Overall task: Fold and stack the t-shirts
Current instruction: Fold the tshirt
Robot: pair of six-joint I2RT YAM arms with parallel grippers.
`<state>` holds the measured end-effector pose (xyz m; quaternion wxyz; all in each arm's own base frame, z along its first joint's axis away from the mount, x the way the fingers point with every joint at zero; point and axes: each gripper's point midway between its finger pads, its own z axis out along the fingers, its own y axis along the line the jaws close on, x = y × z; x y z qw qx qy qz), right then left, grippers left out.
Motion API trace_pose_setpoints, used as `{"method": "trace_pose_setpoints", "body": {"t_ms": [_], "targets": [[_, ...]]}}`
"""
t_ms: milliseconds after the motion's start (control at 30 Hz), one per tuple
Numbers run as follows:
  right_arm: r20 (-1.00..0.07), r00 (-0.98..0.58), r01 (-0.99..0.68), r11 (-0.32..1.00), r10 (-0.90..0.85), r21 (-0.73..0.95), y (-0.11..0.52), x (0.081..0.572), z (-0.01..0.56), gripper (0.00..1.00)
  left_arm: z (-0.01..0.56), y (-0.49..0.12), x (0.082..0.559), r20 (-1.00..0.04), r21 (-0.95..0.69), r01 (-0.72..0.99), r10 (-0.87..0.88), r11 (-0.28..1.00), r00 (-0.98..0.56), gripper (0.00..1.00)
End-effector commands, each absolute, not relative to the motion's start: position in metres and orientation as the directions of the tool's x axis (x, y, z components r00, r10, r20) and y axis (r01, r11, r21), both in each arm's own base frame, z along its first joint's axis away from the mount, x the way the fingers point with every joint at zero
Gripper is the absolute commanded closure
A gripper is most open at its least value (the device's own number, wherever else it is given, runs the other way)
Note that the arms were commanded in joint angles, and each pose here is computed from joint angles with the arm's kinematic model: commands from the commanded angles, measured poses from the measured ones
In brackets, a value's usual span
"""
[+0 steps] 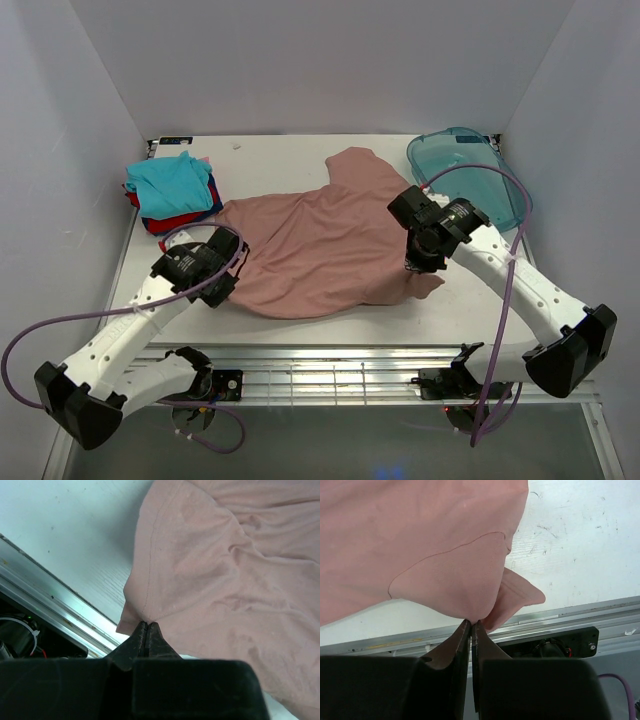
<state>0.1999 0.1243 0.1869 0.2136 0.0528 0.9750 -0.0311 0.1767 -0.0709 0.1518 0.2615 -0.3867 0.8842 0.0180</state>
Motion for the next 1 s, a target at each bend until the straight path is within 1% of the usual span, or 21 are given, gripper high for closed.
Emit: {"method": "trace_pose_setpoints", "body": {"t_ms": [0, 167, 333, 533, 633, 733, 767, 800, 867, 967], "targets": [[-0.378, -0.923, 0.103, 0.992, 0.068, -0.073, 0.113, 0.185, 0.183, 0.92, 0.139, -0.065, 0.147, -0.403, -0.147, -0.731, -0.715, 0.666, -0.570, 1.00], [-0.371, -0.924, 0.108, 0.994, 0.090, -0.028, 0.105, 0.165, 0.178, 0.92, 0.120, -0.061, 0.126, -0.357, -0.138, -0.737, -0.728, 0.661, -0.585, 1.00], [-0.328, -0.937, 0.111, 0.993, 0.118, 0.040, 0.106, 0.143, 0.171, 0.92, 0.118, -0.064, 0.121, -0.333, -0.143, -0.730, -0.727, 0.668, -0.600, 1.00], [-0.318, -0.940, 0.095, 0.990, 0.125, 0.107, 0.118, 0.138, 0.182, 0.92, 0.127, -0.073, 0.125, -0.310, -0.167, -0.720, -0.729, 0.673, -0.610, 1.00], [-0.310, -0.943, 0.090, 0.990, 0.119, 0.106, 0.121, 0.138, 0.181, 0.92, 0.126, -0.072, 0.124, -0.313, -0.159, -0.717, -0.724, 0.678, -0.615, 1.00], [-0.312, -0.944, 0.086, 0.994, 0.105, 0.073, 0.122, 0.144, 0.179, 0.92, 0.126, -0.073, 0.126, -0.313, -0.163, -0.729, -0.735, 0.665, -0.601, 1.00], [-0.321, -0.942, 0.078, 0.995, 0.093, 0.061, 0.122, 0.148, 0.180, 0.92, 0.128, -0.074, 0.130, -0.319, -0.176, -0.729, -0.739, 0.661, -0.593, 1.00], [-0.353, -0.931, 0.081, 0.996, 0.092, 0.047, 0.122, 0.157, 0.186, 0.92, 0.130, -0.075, 0.134, -0.328, -0.180, -0.731, -0.741, 0.658, -0.586, 1.00], [-0.363, -0.929, 0.077, 0.997, 0.074, 0.008, 0.124, 0.170, 0.187, 0.92, 0.140, -0.074, 0.149, -0.373, -0.205, -0.730, -0.742, 0.652, -0.558, 1.00], [-0.377, -0.924, 0.077, 0.996, 0.053, -0.048, 0.125, 0.194, 0.190, 0.92, 0.144, -0.081, 0.174, -0.428, -0.192, -0.691, -0.694, 0.696, -0.580, 1.00]]}}
